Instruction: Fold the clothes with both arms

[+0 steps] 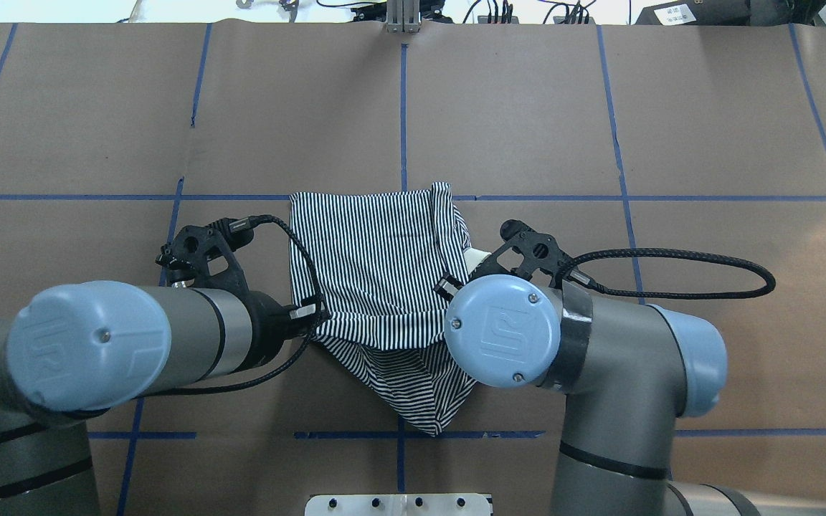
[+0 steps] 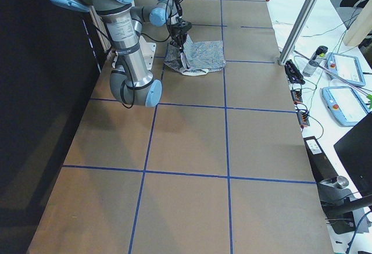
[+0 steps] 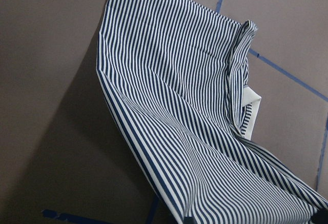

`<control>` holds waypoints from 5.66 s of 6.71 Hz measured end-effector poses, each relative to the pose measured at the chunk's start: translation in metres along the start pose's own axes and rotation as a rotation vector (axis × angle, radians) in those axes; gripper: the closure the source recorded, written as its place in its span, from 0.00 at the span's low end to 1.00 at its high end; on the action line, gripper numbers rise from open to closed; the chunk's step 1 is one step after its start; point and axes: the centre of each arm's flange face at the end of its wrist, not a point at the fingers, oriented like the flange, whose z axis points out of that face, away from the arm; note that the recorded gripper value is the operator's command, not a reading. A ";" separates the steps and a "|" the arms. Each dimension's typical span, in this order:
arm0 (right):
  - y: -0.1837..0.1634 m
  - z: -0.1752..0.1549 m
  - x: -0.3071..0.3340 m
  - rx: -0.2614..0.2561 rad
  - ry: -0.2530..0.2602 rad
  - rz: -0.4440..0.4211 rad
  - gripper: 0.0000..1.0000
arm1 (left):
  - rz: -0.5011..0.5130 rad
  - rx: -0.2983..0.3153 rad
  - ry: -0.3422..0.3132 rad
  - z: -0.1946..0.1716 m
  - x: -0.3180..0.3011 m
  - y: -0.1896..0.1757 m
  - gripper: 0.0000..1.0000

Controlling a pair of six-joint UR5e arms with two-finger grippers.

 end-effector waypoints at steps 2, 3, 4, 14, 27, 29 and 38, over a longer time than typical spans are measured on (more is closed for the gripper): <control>-0.009 0.040 -0.055 0.033 -0.019 0.034 1.00 | 0.037 0.085 -0.035 0.028 0.007 -0.053 1.00; -0.014 0.058 -0.073 0.044 -0.022 0.040 1.00 | 0.046 0.120 -0.040 0.051 0.009 -0.080 1.00; -0.021 0.079 -0.086 0.056 -0.025 0.043 1.00 | 0.056 0.148 -0.041 0.084 0.012 -0.106 1.00; -0.095 0.135 -0.129 0.100 -0.031 -0.165 0.00 | 0.344 0.181 -0.097 0.171 -0.017 -0.205 0.00; 0.150 0.094 -0.155 0.146 0.217 -0.754 0.28 | 0.719 0.136 -0.178 0.099 -0.140 -0.366 0.00; 0.157 0.096 -0.147 0.131 0.279 -0.887 0.33 | 0.715 0.134 -0.176 0.100 -0.144 -0.365 0.00; 0.173 0.113 -0.133 0.123 0.326 -0.971 1.00 | 0.713 0.135 -0.175 0.100 -0.146 -0.365 0.00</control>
